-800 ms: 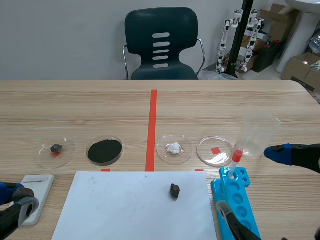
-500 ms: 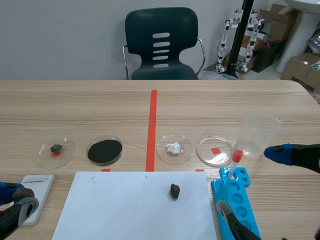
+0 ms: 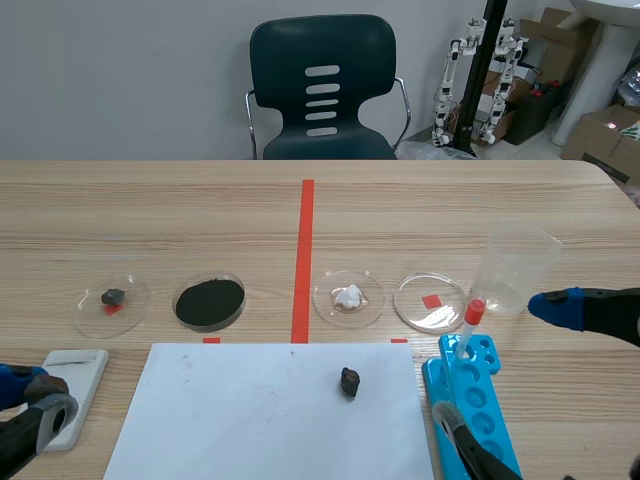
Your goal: Put the middle mineral back
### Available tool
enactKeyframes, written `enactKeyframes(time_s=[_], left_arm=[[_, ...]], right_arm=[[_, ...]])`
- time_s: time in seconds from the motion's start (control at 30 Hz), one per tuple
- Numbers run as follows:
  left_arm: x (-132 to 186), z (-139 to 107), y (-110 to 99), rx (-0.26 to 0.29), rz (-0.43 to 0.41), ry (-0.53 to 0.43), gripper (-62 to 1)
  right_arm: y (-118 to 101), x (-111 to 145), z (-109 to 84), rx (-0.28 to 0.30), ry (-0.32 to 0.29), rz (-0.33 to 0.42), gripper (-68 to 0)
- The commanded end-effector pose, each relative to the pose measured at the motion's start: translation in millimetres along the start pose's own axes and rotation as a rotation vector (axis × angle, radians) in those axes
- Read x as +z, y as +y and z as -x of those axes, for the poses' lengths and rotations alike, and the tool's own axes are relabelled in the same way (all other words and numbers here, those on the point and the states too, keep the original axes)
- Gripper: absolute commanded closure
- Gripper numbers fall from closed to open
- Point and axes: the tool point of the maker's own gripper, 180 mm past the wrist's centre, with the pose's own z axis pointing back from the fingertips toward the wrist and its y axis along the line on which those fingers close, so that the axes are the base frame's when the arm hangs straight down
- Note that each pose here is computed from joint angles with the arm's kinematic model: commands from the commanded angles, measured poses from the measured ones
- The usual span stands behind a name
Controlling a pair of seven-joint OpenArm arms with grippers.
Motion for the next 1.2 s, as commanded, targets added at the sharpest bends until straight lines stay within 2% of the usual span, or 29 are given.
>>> enactKeyframes(time_s=[0.0, 0.37, 0.5, 0.67, 0.87, 1.0, 1.17], left_arm=[[-1.7, -13.8, -3.6, -0.001, 0.01, -0.049, -11.7], [-4.2, -14.2, -3.2, -0.005, 0.012, -0.045, -11.7], [-17.3, -9.1, -5.2, -0.015, 0.03, 0.01, -11.7], [-37.1, 1.8, -15.9, -0.001, 0.081, 0.068, -11.7], [-64.9, 27.5, -29.5, -0.005, 0.149, 0.214, -11.7], [-84.2, 38.4, -29.5, 0.039, 0.125, 0.303, -11.7], [-108.6, 38.1, -30.2, 0.072, 0.083, 0.373, -11.7]], right_arm=[[-3.6, -0.9, -5.5, 0.004, -0.022, 0.01, -63.8], [-3.6, -0.9, -5.5, 0.004, -0.022, 0.01, -63.8], [-3.6, -0.9, -5.5, 0.004, -0.022, 0.01, -63.8], [-3.6, -0.9, -5.5, 0.004, -0.022, 0.01, -63.8], [-3.6, -0.9, -5.5, 0.004, -0.022, 0.01, -63.8], [-3.6, -0.9, -5.5, 0.004, -0.022, 0.01, -63.8], [-3.6, -0.9, -5.5, 0.004, -0.022, 0.01, -63.8]])
